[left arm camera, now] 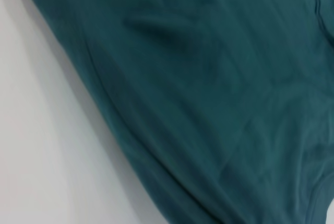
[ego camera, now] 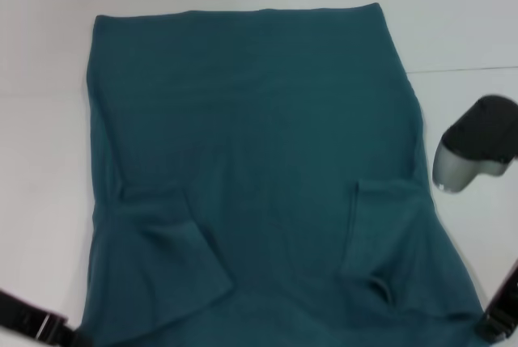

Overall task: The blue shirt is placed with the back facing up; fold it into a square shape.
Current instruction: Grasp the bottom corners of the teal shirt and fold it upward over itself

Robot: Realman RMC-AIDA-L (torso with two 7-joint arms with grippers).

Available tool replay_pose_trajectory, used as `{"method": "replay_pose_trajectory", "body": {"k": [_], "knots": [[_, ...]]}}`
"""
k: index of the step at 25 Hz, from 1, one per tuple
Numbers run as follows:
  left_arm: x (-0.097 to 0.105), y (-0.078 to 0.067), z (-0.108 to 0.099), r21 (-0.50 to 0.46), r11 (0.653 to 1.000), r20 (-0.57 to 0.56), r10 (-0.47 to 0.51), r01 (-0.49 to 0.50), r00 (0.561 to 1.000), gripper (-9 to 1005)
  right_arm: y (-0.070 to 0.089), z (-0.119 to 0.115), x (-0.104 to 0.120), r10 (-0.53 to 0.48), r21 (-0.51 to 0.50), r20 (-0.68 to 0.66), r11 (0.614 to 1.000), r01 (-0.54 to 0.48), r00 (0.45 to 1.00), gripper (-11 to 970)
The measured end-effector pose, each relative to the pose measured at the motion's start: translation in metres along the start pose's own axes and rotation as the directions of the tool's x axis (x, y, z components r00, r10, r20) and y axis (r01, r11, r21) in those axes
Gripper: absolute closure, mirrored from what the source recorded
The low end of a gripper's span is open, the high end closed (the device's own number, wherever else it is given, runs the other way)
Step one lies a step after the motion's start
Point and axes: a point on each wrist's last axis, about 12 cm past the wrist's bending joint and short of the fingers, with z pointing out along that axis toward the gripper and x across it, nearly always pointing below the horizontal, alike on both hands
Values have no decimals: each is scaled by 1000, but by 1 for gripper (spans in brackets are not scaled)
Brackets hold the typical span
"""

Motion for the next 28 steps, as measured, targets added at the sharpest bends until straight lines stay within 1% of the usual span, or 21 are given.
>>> {"method": "replay_pose_trajectory", "body": {"k": [4, 8, 11, 13, 17, 20, 21, 22, 27, 28], "knots": [[9, 1, 0, -21, 1000, -85, -17, 16, 996, 964, 6, 13, 2, -25, -15, -69, 1000, 24, 997, 895], [16, 1, 0, -22, 999, -149, -27, 24, 988, 965, 22, 32, 1, -94, -88, -145, 993, 81, 985, 895], [22, -2, 4, 4, 1000, -218, -20, 21, 976, 965, 31, 40, 0, -128, -147, -170, 984, 103, 977, 895], [24, -5, 8, 13, 1000, -269, -8, 12, 963, 965, 33, 44, 1, -137, -159, -188, 981, 107, 973, 895], [28, -11, 16, 25, 1000, -328, 9, 0, 945, 965, 36, 50, 6, -139, -164, -223, 981, 104, 965, 894], [29, -11, 16, 32, 999, -330, 4, 7, 944, 964, 37, 49, 10, -130, -151, -216, 984, 99, 968, 894], [28, -9, 13, 46, 999, -303, -2, 17, 953, 964, 36, 44, 12, -121, -133, -188, 986, 97, 975, 894], [28, -9, 13, 46, 999, -303, -2, 17, 953, 964, 36, 44, 12, -121, -133, -188, 986, 97, 975, 894], [22, -6, 0, 85, 996, -214, 4, 14, 977, 965, 34, 18, 12, -107, -68, -53, 992, 103, 993, 897], [20, -5, -5, 101, 995, -176, 9, 9, 984, 965, 33, 14, 13, -99, -59, -33, 994, 97, 994, 899]]}}
